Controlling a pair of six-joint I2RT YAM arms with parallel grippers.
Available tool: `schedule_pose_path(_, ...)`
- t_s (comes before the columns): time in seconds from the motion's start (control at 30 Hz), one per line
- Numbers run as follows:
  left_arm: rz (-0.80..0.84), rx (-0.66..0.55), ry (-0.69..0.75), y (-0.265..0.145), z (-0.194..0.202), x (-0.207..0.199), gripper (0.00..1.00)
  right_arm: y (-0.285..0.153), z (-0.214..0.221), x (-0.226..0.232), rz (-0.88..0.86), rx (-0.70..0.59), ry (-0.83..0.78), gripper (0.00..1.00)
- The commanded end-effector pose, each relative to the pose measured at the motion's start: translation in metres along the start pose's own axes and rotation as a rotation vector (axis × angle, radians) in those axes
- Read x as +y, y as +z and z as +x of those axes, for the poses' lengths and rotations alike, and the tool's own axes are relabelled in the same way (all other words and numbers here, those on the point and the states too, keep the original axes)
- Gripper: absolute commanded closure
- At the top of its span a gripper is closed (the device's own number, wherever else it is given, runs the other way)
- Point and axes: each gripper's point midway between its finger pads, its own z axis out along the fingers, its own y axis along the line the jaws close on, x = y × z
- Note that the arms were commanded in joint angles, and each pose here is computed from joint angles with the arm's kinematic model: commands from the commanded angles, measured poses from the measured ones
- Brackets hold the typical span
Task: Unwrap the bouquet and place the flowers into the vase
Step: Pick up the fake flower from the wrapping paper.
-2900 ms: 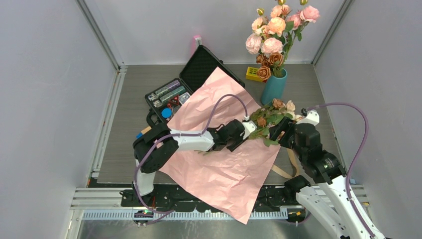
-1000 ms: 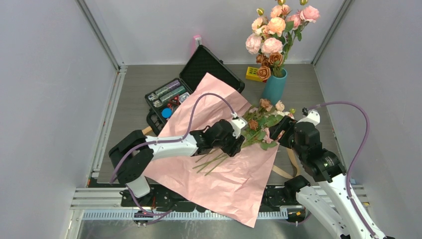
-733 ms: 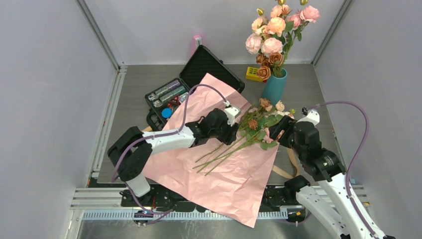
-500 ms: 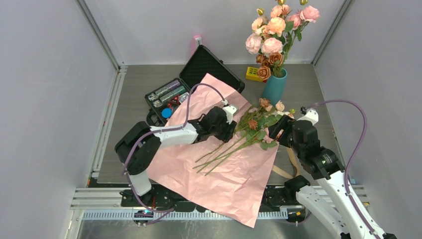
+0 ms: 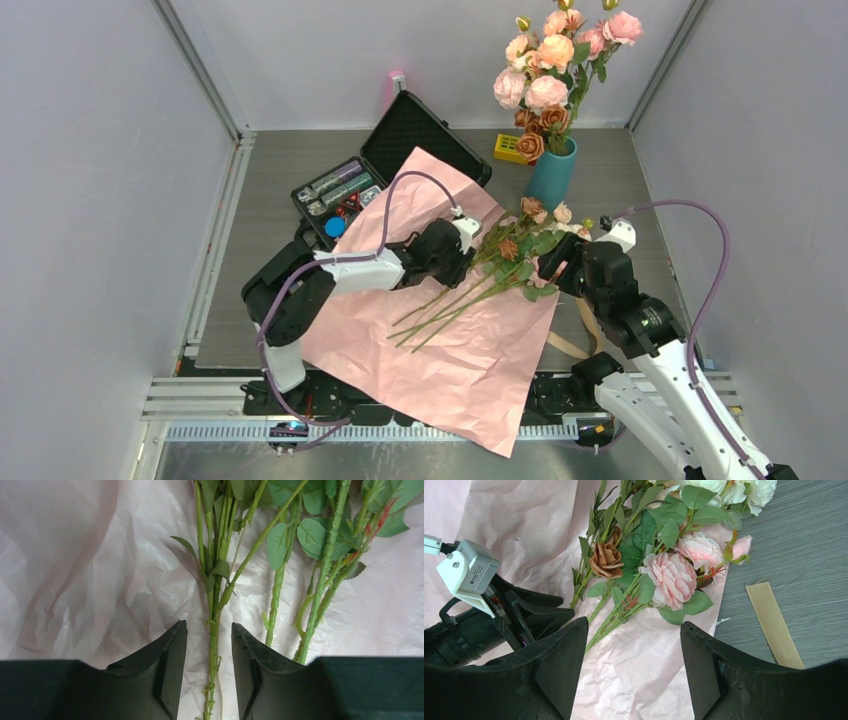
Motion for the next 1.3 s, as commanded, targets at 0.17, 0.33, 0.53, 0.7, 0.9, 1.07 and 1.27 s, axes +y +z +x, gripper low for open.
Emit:
schedule_pose_path(0.17, -0.102, -0.052, 0.047, 0.007, -0.023, 0.005, 0.61, 0.004, -0.009, 0.005, -0.016, -0.04, 0.018, 0.27)
schedule_pose_path(0.33, -0.103, -0.043, 0.063, 0.013, -0.019, -0.001, 0.61, 0.004, -0.009, 0.005, -0.017, -0.042, 0.021, 0.27)
schedule_pose_path(0.53, -0.196, -0.046, 0.067, 0.013, -0.016, 0.01, 0.65, 0.003, -0.009, 0.005, -0.02, -0.045, 0.02, 0.27)
schedule_pose_path(0.7, -0.189, -0.055, 0.046, 0.014, -0.017, 0.008, 0.66, 0.004, -0.007, 0.004, -0.018, -0.039, 0.019, 0.27)
schedule_pose_path(0.9, -0.13, -0.046, 0.025, 0.018, -0.013, -0.002, 0.71, 0.004, -0.007, 0.004, -0.018, -0.04, 0.018, 0.27)
schedule_pose_path(1.07, -0.11, -0.056, 0.006, 0.017, -0.014, -0.006, 0.8, 0.004, -0.006, 0.004, -0.018, -0.036, 0.018, 0.27)
schedule_pose_path(1.27, -0.083, -0.06, -0.013, 0.015, -0.018, -0.01, 0.96, 0.005, -0.005, 0.003, -0.013, -0.034, 0.016, 0.27)
